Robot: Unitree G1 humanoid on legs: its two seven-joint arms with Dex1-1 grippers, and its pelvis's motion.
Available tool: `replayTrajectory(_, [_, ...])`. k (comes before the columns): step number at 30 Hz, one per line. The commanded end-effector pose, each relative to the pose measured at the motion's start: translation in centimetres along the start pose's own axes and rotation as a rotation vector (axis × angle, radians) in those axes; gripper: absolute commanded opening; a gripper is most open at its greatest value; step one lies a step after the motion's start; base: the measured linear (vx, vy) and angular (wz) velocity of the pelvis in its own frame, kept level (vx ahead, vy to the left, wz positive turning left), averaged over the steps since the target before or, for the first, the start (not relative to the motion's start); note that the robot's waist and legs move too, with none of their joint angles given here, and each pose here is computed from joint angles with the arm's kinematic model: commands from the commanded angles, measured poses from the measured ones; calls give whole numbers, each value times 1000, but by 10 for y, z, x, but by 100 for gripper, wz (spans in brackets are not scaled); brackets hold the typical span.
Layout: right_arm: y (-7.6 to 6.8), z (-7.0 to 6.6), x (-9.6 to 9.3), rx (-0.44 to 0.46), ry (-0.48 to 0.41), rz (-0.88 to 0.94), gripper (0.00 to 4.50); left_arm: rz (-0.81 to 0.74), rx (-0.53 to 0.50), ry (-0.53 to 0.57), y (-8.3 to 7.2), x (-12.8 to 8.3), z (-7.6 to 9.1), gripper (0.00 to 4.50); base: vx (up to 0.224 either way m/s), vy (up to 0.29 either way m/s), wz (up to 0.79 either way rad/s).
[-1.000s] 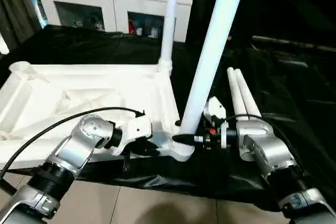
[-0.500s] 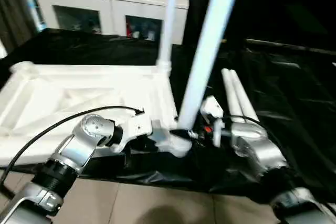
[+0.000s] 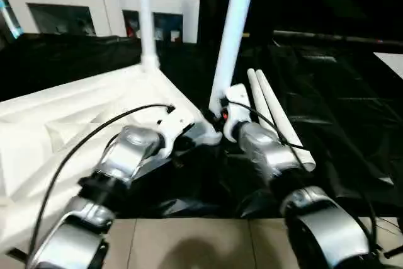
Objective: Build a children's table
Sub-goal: Insert table leg to table base
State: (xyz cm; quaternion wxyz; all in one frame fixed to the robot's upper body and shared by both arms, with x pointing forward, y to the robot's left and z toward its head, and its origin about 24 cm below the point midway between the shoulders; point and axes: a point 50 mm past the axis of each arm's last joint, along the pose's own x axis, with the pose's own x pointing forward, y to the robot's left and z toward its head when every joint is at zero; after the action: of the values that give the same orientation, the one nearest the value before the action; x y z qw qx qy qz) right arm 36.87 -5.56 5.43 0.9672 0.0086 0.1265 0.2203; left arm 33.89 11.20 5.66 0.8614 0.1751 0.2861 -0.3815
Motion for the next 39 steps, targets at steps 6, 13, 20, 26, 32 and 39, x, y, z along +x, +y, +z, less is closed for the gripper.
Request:
replayTrajectory(6, [-7,-54,-9,29,240,-139,190,70,2,-56,4,-6,22,0,0,0,0])
replayTrajectory(13, [-1,-52,-7,38,238,-128,190,69,-3,-47,4,-8,19,0,65,-33,4])
replayTrajectory(20, [4,-37,-1,36,174,-40,260,51,13,-60,4,-10,17,0,7,-4,0])
replayTrajectory(26, [5,-14,4,56,97,28,303,30,59,-87,5,-13,17,0,0,0,0])
replayTrajectory(32, [-3,3,2,42,18,134,358,7,62,-97,8,-16,12,0,0,0,0])
replayTrajectory(39, [-25,10,-25,-3,-33,263,412,-32,86,-135,9,-19,3,0,0,0,0])
